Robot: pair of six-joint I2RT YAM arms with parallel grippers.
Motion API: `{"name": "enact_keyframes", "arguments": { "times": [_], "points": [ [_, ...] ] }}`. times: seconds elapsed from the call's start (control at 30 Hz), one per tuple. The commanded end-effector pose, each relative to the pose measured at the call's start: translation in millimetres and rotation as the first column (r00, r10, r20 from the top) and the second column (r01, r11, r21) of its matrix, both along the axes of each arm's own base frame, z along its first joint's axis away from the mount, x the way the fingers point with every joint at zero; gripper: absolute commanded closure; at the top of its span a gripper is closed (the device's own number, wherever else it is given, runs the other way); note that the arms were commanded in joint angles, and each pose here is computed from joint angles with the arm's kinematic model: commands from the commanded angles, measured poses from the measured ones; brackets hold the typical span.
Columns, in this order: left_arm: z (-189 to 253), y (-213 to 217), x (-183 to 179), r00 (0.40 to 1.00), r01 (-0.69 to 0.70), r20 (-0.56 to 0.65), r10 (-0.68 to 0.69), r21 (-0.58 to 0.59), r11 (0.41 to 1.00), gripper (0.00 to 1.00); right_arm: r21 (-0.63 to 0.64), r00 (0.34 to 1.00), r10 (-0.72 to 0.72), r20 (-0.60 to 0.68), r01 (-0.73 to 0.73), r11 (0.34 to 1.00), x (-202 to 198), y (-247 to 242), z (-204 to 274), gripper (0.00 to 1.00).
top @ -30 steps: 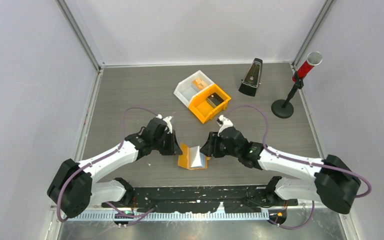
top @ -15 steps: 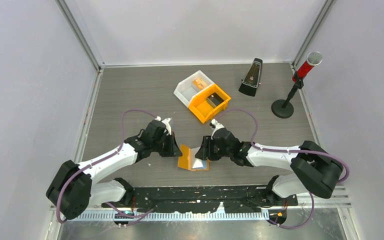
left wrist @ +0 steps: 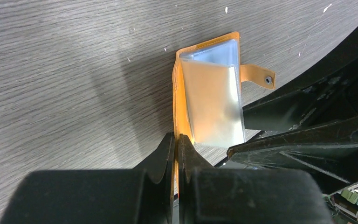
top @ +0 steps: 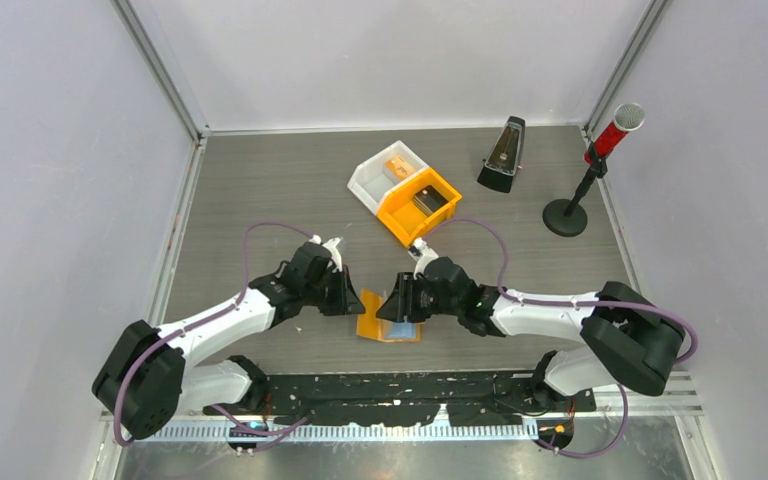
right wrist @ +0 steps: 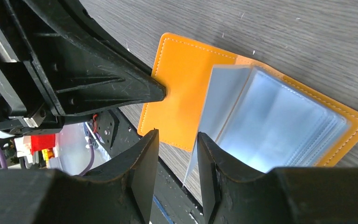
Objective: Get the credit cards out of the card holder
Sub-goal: Remove the credit card from the card holder.
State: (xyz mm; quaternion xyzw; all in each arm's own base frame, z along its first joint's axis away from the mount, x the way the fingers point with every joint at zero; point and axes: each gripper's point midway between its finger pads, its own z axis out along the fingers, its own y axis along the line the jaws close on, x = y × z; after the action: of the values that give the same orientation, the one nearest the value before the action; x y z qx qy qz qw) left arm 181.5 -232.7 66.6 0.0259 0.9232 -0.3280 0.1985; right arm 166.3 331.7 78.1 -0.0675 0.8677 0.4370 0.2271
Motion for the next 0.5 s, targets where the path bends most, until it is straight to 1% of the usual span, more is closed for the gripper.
{"name": "enact_keyframes", "arguments": {
  "times": [0.0, 0.03, 0.07, 0.17, 0.27, 0.47],
  "points": [
    [8, -7, 2, 1.0, 0.005, 0.026, -0.004, -0.042, 0.999, 1.0, 0.003, 0.998, -0.014, 0.053, 0.014, 1.0, 7, 2, 14, 0.57],
    [7, -6, 2, 1.0, 0.004, 0.024, -0.003, -0.042, 0.999, 1.0, -0.02, 0.998, -0.023, 0.066, 0.025, 0.999, 9, -2, 13, 0.56],
    [7, -6, 2, 1.0, 0.003, 0.023, -0.002, -0.044, 0.999, 1.0, -0.078, 0.997, -0.048, 0.067, 0.053, 0.996, 11, -11, 5, 0.53],
    [5, -6, 1, 1.0, 0.0, 0.019, 0.001, -0.047, 0.999, 1.0, -0.146, 0.993, -0.089, 0.081, 0.1, 0.984, 13, -29, 1, 0.47],
    [5, -7, 1, 1.0, -0.002, 0.017, 0.003, -0.051, 0.999, 1.0, -0.162, 0.988, -0.12, 0.092, 0.134, 0.978, 14, -38, 2, 0.42],
    [5, -9, 0, 1.0, 0.002, 0.016, -0.001, -0.06, 0.998, 1.0, -0.176, 0.989, -0.129, 0.076, 0.141, 0.974, 14, -39, -3, 0.4]
  ]
}}
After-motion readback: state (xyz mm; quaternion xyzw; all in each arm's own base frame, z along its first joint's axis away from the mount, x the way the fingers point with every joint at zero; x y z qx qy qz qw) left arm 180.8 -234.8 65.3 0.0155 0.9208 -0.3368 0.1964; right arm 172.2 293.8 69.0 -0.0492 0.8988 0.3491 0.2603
